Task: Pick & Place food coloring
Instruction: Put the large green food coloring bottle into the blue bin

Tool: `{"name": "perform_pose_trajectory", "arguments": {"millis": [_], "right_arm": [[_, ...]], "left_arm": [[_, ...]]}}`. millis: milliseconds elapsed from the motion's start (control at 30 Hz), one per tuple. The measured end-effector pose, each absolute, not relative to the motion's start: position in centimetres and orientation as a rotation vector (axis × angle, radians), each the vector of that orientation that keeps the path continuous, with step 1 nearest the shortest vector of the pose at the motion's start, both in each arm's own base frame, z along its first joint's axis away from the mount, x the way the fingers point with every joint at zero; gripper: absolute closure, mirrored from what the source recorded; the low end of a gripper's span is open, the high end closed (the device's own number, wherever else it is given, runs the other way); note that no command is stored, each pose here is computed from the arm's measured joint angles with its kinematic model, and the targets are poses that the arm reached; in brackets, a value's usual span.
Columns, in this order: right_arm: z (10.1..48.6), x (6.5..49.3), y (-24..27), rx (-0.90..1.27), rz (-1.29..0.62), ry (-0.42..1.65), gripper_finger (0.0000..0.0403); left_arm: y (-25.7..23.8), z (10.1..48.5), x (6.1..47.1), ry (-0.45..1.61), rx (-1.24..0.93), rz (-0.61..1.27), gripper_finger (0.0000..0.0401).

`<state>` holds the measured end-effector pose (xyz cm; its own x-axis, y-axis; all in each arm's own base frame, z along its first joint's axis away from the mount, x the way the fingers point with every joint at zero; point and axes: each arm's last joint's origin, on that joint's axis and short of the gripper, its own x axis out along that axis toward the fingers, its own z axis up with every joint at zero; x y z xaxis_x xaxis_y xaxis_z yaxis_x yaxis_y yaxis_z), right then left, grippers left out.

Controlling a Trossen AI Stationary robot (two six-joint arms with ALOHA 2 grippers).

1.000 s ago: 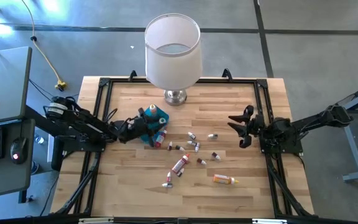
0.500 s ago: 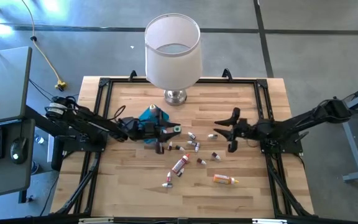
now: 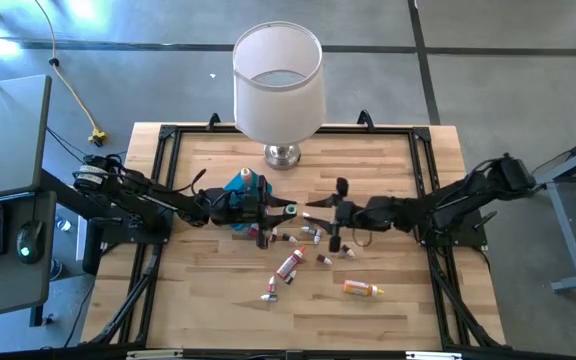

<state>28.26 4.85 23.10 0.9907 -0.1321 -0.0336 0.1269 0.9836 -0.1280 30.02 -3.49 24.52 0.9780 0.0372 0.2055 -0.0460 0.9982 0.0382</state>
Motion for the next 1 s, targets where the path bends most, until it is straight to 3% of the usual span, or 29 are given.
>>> {"name": "perform_pose_trajectory", "arguments": {"millis": [1000], "right_arm": [[24.8, 30.3, 3.8, -0.023, -0.074, 0.008, 0.024]], "left_arm": [[-3.5, 25.3, 29.8, -0.29, 0.057, 0.043, 0.0294]]}}
